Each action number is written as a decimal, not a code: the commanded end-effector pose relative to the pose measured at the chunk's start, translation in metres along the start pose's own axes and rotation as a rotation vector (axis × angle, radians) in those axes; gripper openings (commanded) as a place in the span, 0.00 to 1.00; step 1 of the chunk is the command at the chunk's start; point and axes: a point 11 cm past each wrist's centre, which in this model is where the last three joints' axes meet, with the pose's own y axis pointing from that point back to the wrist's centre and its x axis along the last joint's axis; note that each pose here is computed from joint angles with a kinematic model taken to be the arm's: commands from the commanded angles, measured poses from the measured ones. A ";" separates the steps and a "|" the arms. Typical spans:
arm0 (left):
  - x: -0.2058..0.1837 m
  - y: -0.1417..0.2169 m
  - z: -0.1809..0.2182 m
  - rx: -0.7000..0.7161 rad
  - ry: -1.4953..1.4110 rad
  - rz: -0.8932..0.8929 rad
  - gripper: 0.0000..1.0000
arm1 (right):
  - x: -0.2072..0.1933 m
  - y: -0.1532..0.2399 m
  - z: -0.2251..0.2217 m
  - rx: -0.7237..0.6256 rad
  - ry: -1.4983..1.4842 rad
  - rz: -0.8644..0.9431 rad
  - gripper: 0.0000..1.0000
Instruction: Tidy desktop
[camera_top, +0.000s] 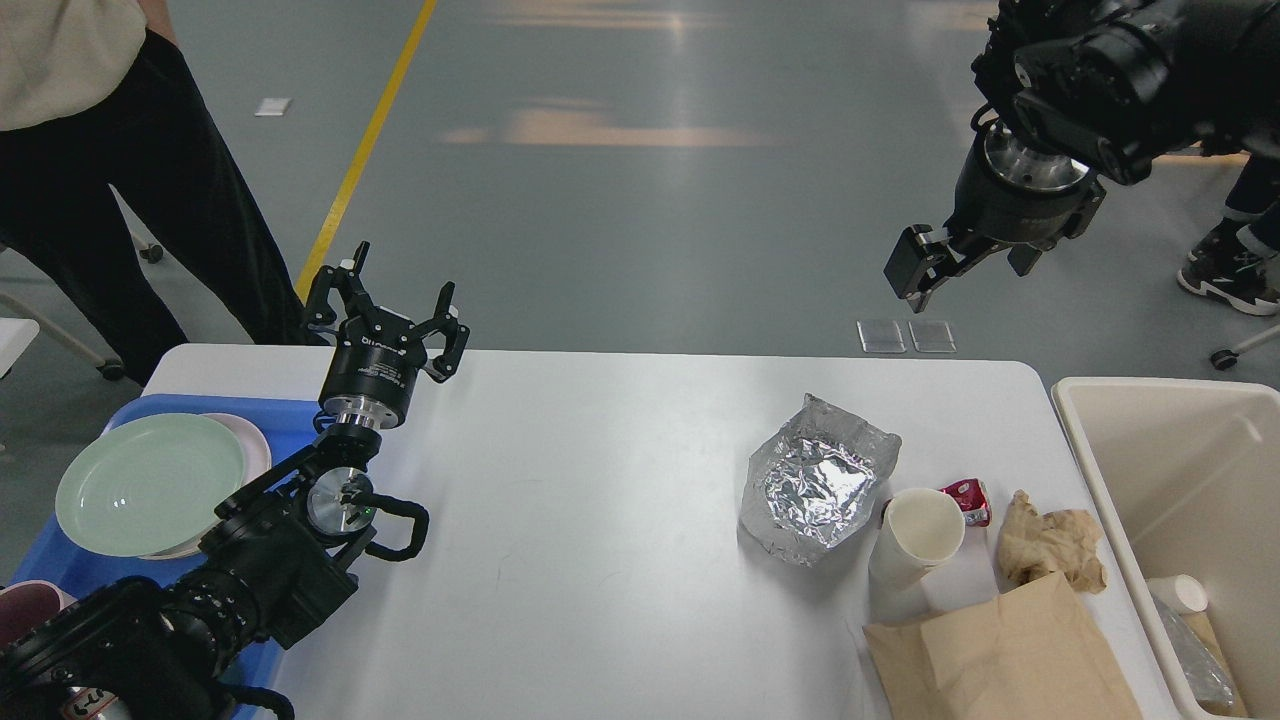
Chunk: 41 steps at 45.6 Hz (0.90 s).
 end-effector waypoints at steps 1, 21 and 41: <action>0.000 0.000 0.000 0.000 0.000 -0.001 0.96 | -0.010 -0.023 -0.006 0.014 0.006 -0.051 1.00; 0.000 0.000 0.000 0.000 0.000 0.001 0.96 | -0.071 -0.095 0.014 0.113 -0.117 -0.221 1.00; 0.000 0.000 0.000 0.000 0.000 -0.001 0.96 | -0.118 -0.133 0.014 0.212 -0.254 -0.323 1.00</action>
